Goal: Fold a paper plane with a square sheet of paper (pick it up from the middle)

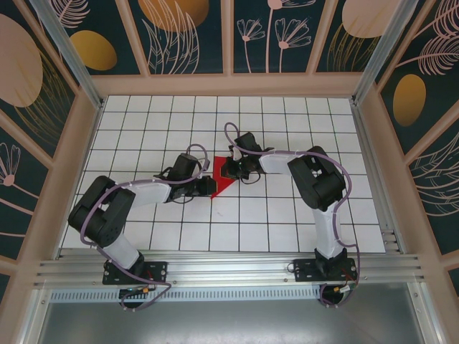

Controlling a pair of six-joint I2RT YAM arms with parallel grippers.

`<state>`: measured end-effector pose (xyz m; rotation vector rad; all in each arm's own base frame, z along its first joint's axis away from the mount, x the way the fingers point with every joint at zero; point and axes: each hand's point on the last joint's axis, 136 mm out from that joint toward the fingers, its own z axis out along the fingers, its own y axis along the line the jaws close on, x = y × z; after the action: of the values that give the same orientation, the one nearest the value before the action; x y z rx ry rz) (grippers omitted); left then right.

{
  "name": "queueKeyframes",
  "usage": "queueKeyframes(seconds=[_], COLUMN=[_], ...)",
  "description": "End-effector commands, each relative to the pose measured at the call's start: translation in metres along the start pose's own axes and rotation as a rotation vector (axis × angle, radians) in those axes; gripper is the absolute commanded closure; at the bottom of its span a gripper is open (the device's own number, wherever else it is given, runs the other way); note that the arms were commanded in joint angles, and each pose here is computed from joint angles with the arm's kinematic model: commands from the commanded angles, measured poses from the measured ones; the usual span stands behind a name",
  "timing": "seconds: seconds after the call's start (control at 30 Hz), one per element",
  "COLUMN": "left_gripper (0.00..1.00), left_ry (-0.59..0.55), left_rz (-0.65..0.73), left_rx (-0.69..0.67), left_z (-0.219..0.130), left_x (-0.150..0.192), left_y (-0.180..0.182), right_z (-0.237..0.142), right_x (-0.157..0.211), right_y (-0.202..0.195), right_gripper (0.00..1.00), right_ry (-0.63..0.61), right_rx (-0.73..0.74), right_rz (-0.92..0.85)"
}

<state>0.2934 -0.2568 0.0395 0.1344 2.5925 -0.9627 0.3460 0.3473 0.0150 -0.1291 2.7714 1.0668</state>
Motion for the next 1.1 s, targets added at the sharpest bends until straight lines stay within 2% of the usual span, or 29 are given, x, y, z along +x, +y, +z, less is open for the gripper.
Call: queueKeyframes(seconds=[0.0, 0.53, 0.77, 1.07], left_gripper=[0.85, 0.86, 0.87, 0.86], left_ry=[0.006, 0.098, 0.106, 0.136], left_rz=[-0.007, -0.035, -0.043, -0.050], left_rx=[0.062, -0.127, -0.143, -0.095], left_z=[-0.002, 0.009, 0.010, 0.012], left_x=[0.002, 0.031, 0.035, 0.046], left_y=[-0.016, 0.028, 0.033, 0.027], right_z=[0.025, 0.025, 0.026, 0.026], right_x=[0.044, 0.045, 0.047, 0.047], right_y=[-0.087, -0.090, -0.093, -0.093], right_gripper=[1.00, 1.00, 1.00, 1.00], right_ry=[0.108, 0.116, 0.121, 0.123], right_rx=[0.262, 0.270, 0.278, 0.280], right_rz=[0.113, 0.115, 0.118, 0.120])
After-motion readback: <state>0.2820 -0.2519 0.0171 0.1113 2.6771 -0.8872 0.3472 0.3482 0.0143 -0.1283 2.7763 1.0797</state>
